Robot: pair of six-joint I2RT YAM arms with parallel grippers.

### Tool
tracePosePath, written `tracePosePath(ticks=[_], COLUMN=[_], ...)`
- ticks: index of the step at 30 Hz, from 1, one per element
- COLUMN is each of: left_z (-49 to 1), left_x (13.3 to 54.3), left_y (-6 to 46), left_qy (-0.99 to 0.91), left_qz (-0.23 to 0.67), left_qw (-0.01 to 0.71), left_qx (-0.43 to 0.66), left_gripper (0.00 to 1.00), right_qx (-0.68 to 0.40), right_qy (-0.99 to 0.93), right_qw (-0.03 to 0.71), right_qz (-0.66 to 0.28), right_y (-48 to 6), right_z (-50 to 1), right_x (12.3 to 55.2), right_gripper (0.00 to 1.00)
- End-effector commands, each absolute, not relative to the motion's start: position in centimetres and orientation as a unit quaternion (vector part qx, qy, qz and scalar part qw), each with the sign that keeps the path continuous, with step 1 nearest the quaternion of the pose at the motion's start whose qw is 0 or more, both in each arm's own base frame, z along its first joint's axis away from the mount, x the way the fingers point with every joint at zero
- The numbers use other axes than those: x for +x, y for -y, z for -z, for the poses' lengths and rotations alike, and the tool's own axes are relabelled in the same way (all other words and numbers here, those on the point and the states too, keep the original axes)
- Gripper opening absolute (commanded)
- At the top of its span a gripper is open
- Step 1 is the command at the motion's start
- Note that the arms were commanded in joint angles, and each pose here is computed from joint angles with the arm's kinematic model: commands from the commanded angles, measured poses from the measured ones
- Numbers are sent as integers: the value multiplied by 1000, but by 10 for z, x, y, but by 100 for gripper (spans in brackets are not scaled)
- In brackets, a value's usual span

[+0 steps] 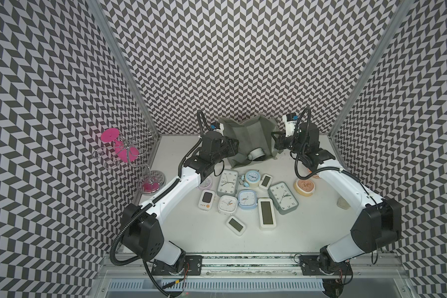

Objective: Put the alarm clock into the canvas bag
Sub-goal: Adjust the canvas bag at the center of the board.

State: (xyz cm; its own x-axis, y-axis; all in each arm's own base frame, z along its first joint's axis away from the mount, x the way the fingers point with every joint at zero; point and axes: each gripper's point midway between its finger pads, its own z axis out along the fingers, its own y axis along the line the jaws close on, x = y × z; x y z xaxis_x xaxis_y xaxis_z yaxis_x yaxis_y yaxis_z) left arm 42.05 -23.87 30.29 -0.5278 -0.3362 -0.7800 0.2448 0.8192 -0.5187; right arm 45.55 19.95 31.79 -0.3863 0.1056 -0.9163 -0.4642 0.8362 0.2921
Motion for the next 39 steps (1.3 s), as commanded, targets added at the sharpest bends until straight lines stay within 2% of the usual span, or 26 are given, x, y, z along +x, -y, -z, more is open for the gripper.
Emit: tracePosePath(ticks=[1,12,16,21,24,30,35,39], left_z=[-307,-306,-330,-377,-399,-431,-435,-419], left_x=[432,464,465,430,399,353,344,354], left_y=[234,237,242,265,269,262,233,212], left_qy=[-821,-815,-788,-723,-681,-622,-588,-601], left_qz=[281,260,295,404,464,521,538,526], left_qw=[496,516,540,552,542,518,527,535], left_qx=[-39,-32,-1,99,165,271,294,275], left_gripper=[53,54,44,23,16,15,12,10], right_qx=[-125,-129,-126,-124,-119,-115,-122,-131], right_qy=[-731,-722,-719,-721,-721,-722,-722,-727], right_qw=[613,619,624,624,627,627,627,622], right_qz=[-272,-282,-279,-274,-272,-270,-266,-259], right_y=[-201,-203,-201,-201,-198,-194,-191,-191], right_z=[-376,-382,-388,-393,-397,-403,-403,-402], right_x=[443,431,433,452,468,495,507,516], right_gripper=[0,0,0,0,0,0,0,0])
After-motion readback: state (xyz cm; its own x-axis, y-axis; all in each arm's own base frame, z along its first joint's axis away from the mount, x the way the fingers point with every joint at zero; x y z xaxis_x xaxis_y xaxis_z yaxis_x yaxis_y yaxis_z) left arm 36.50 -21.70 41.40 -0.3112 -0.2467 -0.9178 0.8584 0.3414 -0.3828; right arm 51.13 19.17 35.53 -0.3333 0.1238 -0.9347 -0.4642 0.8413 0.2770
